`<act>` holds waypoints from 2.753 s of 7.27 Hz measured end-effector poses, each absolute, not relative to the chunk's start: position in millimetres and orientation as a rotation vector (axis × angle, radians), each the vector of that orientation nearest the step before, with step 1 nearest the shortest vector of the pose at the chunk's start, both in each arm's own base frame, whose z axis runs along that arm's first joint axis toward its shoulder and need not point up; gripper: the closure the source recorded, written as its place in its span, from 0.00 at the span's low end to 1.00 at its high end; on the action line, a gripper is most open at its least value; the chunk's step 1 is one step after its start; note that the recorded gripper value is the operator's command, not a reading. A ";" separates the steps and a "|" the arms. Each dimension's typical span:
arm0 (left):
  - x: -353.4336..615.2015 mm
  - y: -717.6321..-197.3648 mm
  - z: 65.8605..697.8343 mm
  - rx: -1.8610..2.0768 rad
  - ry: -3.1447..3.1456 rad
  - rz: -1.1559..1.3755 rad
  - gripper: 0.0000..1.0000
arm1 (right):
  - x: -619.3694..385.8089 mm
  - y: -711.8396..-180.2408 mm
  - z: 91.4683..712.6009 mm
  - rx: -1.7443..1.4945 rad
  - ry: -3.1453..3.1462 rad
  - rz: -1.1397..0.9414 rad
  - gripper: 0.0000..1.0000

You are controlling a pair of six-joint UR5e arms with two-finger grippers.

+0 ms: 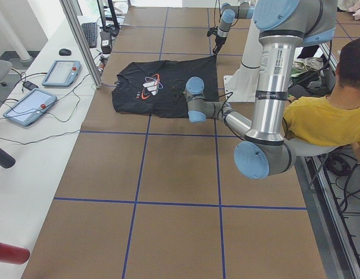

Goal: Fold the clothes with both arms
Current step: 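Grasp both hem corners with the left and right grippers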

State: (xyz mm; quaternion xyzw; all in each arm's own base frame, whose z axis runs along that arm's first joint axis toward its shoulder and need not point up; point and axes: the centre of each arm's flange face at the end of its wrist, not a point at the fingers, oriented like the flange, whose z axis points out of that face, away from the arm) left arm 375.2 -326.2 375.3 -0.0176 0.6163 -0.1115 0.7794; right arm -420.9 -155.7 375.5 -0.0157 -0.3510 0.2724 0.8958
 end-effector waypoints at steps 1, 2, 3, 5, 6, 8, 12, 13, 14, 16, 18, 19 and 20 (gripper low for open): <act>371.8 -287.1 386.0 -0.059 1.291 -0.250 0.01 | -420.5 -155.5 375.0 -0.034 -0.728 0.564 1.00; 382.1 -254.7 396.8 -0.066 1.239 -0.275 0.02 | -420.3 -155.5 374.8 -0.035 -0.729 0.563 1.00; 398.9 -229.2 403.2 -0.079 1.179 -0.299 0.08 | -420.4 -155.3 374.7 -0.035 -0.730 0.563 1.00; 431.8 -198.0 399.7 -0.116 1.094 -0.312 0.18 | -420.7 -154.8 374.4 -0.037 -0.730 0.562 1.00; 441.4 -191.1 396.5 -0.123 1.074 -0.312 0.19 | -420.7 -154.7 374.7 -0.037 -0.729 0.561 1.00; 449.0 -186.2 395.7 -0.128 1.059 -0.309 0.30 | -420.6 -154.7 374.9 -0.037 -0.729 0.561 1.00; 452.3 -185.5 395.4 -0.130 1.053 -0.308 0.49 | -420.6 -154.4 374.9 -0.039 -0.729 0.560 1.00; 452.6 -185.5 396.0 -0.130 1.050 -0.308 0.52 | -420.6 -154.4 374.8 -0.039 -0.729 0.560 1.00; 452.8 -185.5 396.4 -0.130 1.048 -0.308 0.58 | -420.6 -154.4 374.8 -0.040 -0.729 0.560 1.00; 453.2 -185.5 397.5 -0.129 1.038 -0.308 0.87 | -420.6 -154.5 374.8 -0.040 -0.729 0.560 1.00; 452.9 -185.8 397.7 -0.129 1.034 -0.309 1.00 | -420.7 -154.6 374.4 -0.041 -0.730 0.560 1.00; 452.2 -186.0 397.0 -0.130 1.035 -0.309 1.00 | -420.6 -154.3 373.5 -0.044 -0.732 0.559 1.00; 449.8 -186.4 393.6 -0.132 1.041 -0.308 1.00 | -419.7 -153.9 371.4 -0.050 -0.735 0.557 1.00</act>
